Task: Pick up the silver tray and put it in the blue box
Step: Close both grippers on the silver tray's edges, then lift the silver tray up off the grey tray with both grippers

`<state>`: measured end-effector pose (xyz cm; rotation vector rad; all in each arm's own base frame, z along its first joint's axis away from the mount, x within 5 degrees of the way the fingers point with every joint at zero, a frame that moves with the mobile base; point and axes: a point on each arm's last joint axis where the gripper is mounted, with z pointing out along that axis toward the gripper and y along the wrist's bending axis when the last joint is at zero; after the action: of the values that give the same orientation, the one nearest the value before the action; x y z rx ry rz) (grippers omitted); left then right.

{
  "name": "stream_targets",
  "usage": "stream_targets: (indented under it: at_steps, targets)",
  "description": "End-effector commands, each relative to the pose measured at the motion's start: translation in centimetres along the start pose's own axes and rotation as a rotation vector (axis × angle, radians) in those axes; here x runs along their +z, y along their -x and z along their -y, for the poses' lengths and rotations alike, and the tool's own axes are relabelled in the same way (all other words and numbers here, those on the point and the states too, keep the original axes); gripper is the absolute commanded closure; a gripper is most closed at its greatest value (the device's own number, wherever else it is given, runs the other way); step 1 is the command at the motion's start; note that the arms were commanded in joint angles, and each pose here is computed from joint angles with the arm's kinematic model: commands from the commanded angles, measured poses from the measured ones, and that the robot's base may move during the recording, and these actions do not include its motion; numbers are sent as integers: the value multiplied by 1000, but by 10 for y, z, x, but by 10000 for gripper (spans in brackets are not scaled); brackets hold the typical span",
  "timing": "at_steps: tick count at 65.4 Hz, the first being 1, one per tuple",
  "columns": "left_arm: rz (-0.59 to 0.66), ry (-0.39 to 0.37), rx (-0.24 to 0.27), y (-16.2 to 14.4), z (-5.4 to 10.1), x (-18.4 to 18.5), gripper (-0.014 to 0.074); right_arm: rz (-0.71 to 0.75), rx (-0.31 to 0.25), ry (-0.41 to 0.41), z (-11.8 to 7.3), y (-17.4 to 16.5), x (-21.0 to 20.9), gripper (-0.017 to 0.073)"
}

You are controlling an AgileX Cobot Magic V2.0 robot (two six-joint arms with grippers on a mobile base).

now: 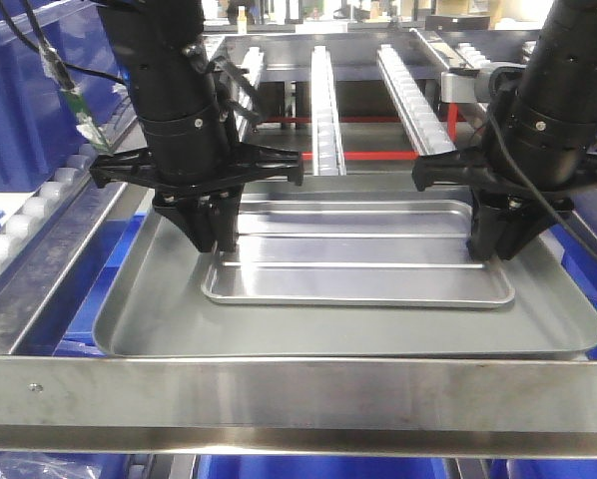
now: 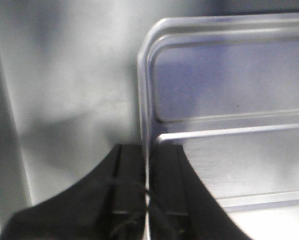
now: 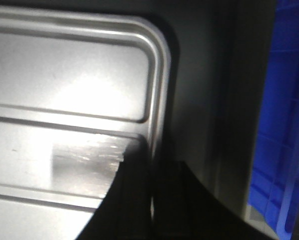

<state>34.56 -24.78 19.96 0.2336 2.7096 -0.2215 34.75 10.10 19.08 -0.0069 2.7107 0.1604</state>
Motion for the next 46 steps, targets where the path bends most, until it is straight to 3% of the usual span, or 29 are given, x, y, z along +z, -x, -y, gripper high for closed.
stream_targets:
  at_steps: [1, 21, 39, 46]
  targets:
    - [58, -34, -2, 10, 6, -24, 691, 88, -15, 17, -2, 13, -23, 503]
    - [114, -34, -8, 22, 3, -93, 691, 110, -14, 20, 0, 7, -83, 503]
    - [150, -23, -9, 11, -9, -162, 691, 186, -43, 60, -7, -9, -149, 503]
    - [155, -29, -5, 3, -10, -185, 691, 217, -24, 86, -11, -15, -166, 503]
